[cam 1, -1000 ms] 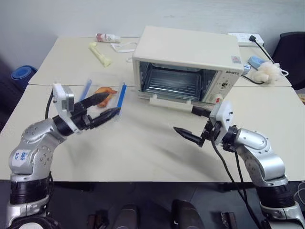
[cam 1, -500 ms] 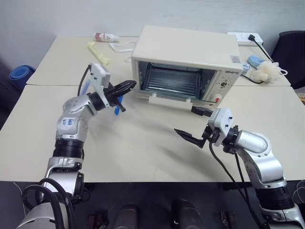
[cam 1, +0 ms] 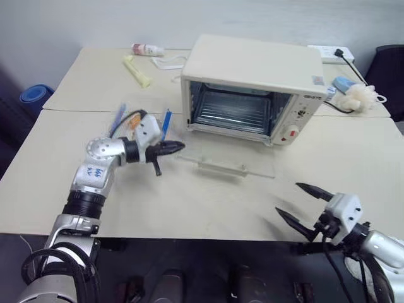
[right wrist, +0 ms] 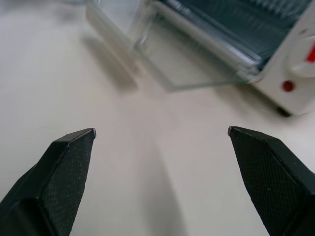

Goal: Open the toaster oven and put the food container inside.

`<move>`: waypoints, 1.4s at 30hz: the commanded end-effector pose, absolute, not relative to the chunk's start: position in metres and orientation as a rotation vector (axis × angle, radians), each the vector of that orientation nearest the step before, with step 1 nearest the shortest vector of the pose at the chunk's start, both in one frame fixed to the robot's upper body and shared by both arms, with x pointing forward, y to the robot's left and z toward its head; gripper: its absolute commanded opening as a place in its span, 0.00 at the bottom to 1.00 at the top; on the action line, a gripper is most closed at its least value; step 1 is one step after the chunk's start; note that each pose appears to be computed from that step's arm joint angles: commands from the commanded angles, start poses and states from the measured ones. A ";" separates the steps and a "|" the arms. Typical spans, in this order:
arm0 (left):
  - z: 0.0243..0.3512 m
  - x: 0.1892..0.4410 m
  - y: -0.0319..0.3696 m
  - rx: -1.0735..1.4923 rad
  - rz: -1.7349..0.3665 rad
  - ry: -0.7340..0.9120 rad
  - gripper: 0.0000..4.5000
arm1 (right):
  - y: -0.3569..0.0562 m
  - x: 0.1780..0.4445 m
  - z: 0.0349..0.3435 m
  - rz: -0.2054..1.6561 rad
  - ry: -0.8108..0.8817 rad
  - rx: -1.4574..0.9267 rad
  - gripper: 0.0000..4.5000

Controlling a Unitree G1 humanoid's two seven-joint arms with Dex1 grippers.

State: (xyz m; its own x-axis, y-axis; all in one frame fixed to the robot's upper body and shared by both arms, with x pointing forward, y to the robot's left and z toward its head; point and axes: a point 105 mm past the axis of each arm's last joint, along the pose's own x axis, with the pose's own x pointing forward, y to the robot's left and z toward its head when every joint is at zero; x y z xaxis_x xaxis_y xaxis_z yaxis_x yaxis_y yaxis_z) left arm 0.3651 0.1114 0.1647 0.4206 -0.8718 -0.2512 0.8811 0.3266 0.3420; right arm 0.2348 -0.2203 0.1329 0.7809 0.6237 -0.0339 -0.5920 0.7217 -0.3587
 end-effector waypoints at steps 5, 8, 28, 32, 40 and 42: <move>0.155 0.363 0.098 0.496 -1.045 0.056 0.01 | -0.213 0.248 0.175 0.705 -0.302 -0.375 1.00; 0.153 0.353 0.095 0.436 -1.046 0.059 0.04 | -0.200 0.253 0.182 0.775 -0.332 -0.275 1.00; 0.151 0.223 0.307 -0.102 -0.142 0.113 0.99 | -0.133 0.261 0.205 1.219 -0.504 -0.369 1.00; 0.153 0.224 0.299 -0.147 -0.092 0.145 0.99 | -0.131 0.263 0.205 1.237 -0.503 -0.376 1.00; 0.173 0.283 0.242 -0.472 -0.093 0.172 0.99 | -0.139 0.274 0.208 1.156 -0.498 -0.370 1.00; 0.177 0.298 0.240 -0.548 -0.021 0.178 0.99 | -0.146 0.277 0.207 1.117 -0.488 -0.371 1.00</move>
State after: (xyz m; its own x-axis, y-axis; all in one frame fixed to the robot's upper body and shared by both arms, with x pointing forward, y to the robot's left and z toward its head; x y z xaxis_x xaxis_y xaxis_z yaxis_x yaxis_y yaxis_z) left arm 0.2982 0.2299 0.1768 0.9819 -0.1419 -0.1257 0.0575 0.8550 -0.5155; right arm 0.2763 -0.1387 0.1983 0.3252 0.9319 0.1605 -0.7945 0.3613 -0.4881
